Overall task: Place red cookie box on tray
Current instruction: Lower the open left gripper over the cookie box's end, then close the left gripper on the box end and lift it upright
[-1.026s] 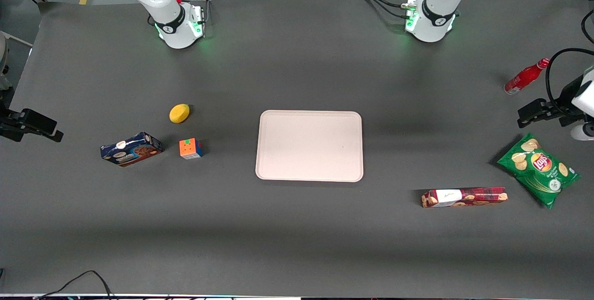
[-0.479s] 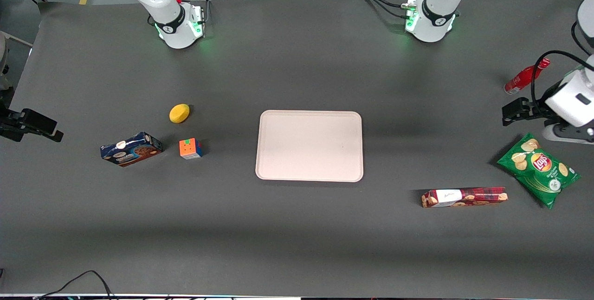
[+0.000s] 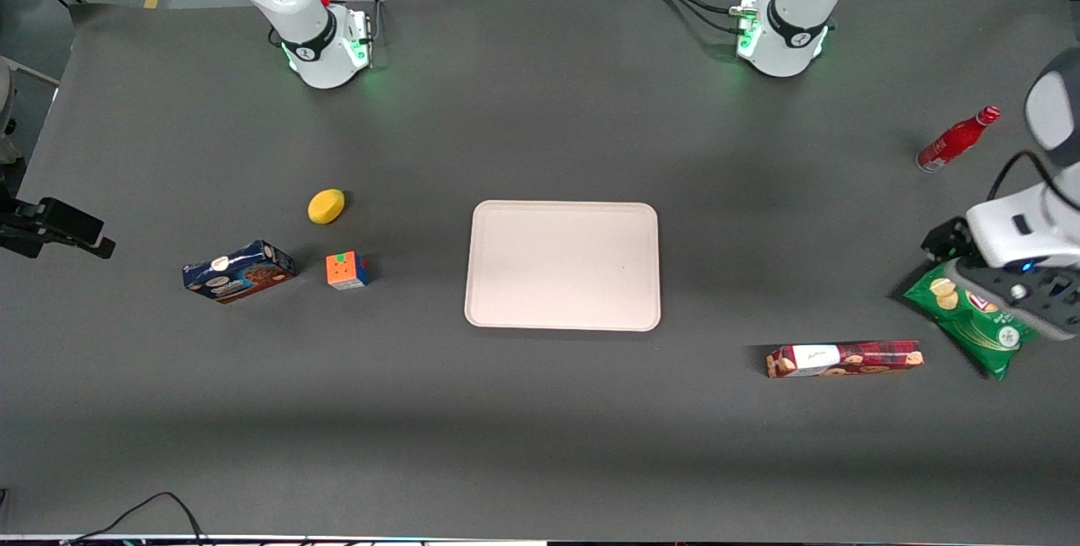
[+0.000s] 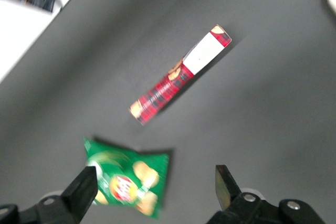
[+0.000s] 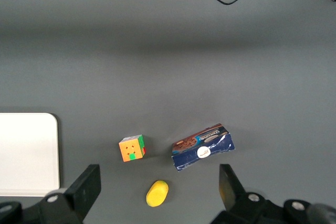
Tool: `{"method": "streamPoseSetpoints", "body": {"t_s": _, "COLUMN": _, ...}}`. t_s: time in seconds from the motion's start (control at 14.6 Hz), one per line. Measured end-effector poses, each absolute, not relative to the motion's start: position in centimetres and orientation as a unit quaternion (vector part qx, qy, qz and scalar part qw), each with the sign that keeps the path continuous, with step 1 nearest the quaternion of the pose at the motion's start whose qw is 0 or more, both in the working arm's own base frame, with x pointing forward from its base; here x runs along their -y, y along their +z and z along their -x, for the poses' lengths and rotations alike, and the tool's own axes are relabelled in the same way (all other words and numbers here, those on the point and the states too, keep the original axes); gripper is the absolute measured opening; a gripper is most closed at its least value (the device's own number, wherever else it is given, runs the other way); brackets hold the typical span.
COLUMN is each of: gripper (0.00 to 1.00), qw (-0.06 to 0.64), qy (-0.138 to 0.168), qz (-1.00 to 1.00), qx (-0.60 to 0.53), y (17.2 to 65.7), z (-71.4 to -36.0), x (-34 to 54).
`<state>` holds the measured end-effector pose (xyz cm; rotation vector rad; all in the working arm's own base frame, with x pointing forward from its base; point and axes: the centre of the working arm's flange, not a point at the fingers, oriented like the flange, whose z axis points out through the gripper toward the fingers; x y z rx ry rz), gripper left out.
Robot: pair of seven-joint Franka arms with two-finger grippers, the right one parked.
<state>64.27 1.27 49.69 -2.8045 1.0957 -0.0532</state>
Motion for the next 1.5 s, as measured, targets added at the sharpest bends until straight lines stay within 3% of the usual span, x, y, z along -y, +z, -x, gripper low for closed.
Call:
{"method": "streamPoseSetpoints", "body": {"t_s": 0.21, "gripper": 1.0, "qw": 0.067, "qy": -0.011, "qz": 0.873, "qx": -0.483, "y": 44.8, "z": -66.6, "x": -1.7}}
{"method": "streamPoseSetpoints", "body": {"t_s": 0.48, "gripper": 1.0, "qw": 0.051, "qy": 0.015, "qz": 0.829, "qx": -0.556, "y": 39.1, "z": -67.8, "x": -1.3}}
{"method": "streamPoseSetpoints", "body": {"t_s": 1.16, "gripper": 1.0, "qw": 0.059, "qy": -0.018, "qz": 0.779, "qx": -0.624, "y": 27.5, "z": -70.7, "x": -0.3}}
{"method": "streamPoseSetpoints", "body": {"t_s": 1.5, "gripper": 1.0, "qw": 0.043, "qy": -0.013, "qz": 0.779, "qx": -0.625, "y": 23.7, "z": -70.6, "x": 0.3}}
